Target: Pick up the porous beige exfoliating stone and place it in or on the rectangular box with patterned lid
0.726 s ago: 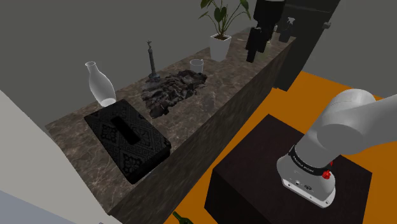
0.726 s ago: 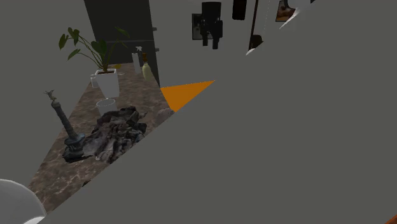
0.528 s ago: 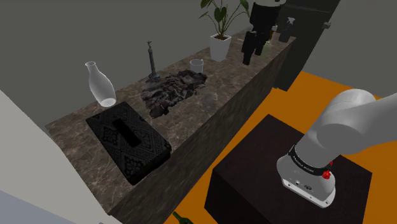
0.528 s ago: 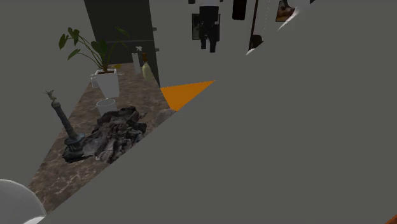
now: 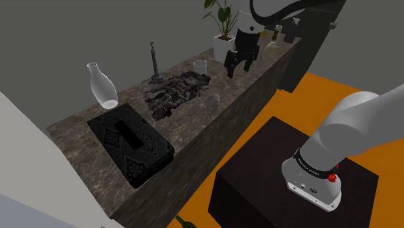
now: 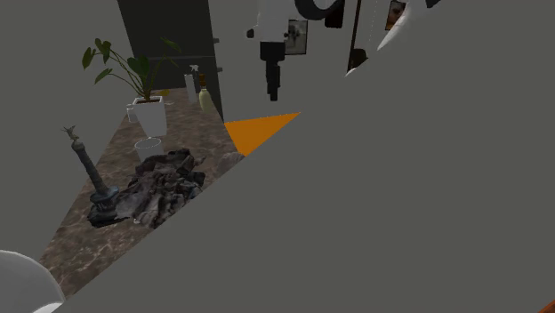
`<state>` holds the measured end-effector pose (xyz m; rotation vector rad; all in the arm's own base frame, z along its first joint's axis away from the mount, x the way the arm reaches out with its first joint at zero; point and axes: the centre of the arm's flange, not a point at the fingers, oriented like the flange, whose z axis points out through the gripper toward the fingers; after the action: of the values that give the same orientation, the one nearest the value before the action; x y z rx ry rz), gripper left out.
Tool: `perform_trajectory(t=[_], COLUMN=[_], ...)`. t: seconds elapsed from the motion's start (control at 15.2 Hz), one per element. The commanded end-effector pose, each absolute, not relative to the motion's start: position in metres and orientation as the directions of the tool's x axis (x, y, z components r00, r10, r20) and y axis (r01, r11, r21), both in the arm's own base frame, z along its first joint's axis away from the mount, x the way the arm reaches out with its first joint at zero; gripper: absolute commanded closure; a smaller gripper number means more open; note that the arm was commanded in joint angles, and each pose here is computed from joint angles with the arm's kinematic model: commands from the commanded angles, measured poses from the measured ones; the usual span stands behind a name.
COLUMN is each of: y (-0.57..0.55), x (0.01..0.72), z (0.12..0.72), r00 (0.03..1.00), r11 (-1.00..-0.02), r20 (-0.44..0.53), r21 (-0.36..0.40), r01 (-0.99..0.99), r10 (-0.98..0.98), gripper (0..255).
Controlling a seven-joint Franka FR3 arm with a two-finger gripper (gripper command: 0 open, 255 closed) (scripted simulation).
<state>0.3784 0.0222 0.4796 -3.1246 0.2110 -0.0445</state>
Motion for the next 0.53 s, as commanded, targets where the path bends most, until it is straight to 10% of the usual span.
perform_trajectory(t=[0.0,0.46], y=[0.015,-0.007], x=[0.393,0.441], z=[0.457,0.384], r00=[0.979,0.908], r11=[-0.980,-0.910], r20=[0.039,0.060], r21=[-0.021,-0.056], r01=[-0.200,-0.411], r10=[-0.201,-0.414], gripper=[0,0])
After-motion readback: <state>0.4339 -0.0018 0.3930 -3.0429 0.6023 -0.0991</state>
